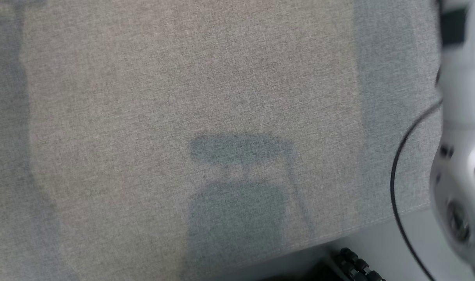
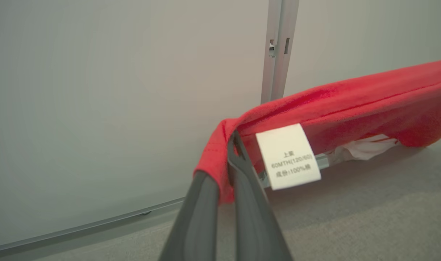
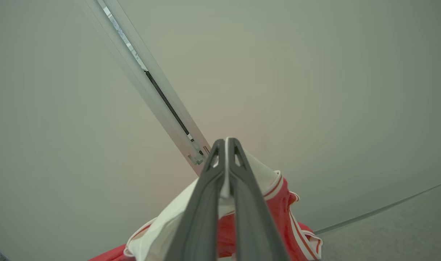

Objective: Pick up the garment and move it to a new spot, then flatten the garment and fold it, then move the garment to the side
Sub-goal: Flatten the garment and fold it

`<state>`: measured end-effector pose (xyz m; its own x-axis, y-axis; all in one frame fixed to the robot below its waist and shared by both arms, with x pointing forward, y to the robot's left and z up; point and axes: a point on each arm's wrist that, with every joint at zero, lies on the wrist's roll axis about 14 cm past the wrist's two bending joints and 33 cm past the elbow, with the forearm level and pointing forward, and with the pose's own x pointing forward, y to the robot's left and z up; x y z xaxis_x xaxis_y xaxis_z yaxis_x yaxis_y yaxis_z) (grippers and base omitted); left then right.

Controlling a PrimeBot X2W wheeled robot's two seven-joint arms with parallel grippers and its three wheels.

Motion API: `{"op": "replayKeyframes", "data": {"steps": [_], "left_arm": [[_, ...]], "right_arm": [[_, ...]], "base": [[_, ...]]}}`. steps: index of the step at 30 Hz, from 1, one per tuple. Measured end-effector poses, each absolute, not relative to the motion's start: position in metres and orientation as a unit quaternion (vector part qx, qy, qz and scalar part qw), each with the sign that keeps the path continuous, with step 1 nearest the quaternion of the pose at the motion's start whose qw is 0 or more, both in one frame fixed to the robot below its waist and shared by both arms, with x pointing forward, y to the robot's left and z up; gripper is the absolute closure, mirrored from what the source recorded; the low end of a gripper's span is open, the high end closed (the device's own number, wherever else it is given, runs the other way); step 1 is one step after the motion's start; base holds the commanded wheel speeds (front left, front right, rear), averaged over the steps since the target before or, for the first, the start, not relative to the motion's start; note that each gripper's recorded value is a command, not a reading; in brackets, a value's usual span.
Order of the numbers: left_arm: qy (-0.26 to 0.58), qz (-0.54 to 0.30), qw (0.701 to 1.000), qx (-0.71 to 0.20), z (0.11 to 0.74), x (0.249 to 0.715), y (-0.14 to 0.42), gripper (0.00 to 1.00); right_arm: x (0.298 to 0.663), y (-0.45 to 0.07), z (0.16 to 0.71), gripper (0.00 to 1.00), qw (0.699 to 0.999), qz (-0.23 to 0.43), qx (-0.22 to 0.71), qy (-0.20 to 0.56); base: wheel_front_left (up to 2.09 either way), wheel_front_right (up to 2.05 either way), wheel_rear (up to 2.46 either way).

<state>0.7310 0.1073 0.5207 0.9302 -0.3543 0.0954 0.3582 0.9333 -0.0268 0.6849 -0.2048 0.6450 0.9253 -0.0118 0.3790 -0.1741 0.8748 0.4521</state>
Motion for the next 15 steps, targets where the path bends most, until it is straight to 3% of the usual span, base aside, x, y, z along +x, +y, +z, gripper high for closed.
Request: {"op": "replayKeyframes", "data": {"steps": [6,10,15], "left_arm": [[0.061,-0.209,0.976,-0.03,0.421,0.671,0.102,1.0],[0.108,-0.229,0.967,-0.045,0.392,0.615,0.103,1.0],[0.149,-0.248,0.955,-0.059,0.376,0.544,0.095,1.0]], "right_arm": [[0.627,-0.225,0.533,1.0,0.954,0.001,0.282,-0.097],[0.561,-0.236,0.48,1.0,0.956,-0.025,0.289,-0.036],[0.492,-0.238,0.451,1.0,0.955,-0.039,0.293,0.02]], "base": [[0.0,0.0,0.0],[0.0,0.0,0.0],[0.0,0.0,0.0]]}}
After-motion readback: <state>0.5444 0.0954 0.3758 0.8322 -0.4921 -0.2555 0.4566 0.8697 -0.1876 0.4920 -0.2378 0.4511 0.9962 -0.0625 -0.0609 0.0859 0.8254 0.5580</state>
